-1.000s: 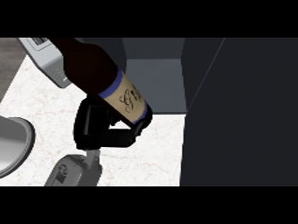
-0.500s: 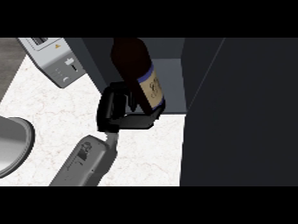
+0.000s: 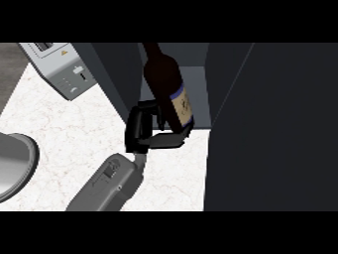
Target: Pick up the wine, place it into the cabinet and close the cabinet
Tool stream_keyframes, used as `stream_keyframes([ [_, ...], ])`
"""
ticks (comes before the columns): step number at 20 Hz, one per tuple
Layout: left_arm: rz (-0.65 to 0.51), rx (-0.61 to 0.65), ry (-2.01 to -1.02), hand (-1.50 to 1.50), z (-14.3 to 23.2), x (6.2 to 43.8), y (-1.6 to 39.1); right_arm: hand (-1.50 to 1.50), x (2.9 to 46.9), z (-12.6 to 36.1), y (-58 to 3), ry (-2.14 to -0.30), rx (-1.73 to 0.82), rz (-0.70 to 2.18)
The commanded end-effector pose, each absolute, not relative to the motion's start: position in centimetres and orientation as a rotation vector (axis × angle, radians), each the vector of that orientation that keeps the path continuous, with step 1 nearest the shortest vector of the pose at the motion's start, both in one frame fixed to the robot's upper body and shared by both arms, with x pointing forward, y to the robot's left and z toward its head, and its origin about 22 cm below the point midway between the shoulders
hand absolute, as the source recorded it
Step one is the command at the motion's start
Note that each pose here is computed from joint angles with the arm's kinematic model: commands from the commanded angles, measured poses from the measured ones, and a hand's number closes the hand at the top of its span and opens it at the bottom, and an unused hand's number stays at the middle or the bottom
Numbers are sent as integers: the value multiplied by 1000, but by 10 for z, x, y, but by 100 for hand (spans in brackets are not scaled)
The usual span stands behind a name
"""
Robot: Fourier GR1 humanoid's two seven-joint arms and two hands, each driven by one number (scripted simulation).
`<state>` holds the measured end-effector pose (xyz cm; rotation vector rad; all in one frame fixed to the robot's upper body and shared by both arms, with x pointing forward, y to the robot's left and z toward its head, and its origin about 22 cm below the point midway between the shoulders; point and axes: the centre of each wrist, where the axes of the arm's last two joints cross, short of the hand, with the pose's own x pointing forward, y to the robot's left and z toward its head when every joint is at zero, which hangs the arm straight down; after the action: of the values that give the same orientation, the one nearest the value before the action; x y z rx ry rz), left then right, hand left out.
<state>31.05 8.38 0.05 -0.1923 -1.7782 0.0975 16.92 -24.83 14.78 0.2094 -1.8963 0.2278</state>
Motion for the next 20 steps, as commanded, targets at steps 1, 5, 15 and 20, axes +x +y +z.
stream_keyframes([
  [1,116,-150,-1748,150,-8,327,80,-150,176,157,-231,-1904,214,215],
  [5,106,-143,-1724,150,-31,307,93,-150,180,150,-251,-1905,204,221],
  [15,255,-231,-1698,150,-47,337,108,-150,167,154,-242,-1901,233,229],
  [20,252,-258,-1692,150,-38,349,97,-150,164,147,-253,-1884,227,207],
])
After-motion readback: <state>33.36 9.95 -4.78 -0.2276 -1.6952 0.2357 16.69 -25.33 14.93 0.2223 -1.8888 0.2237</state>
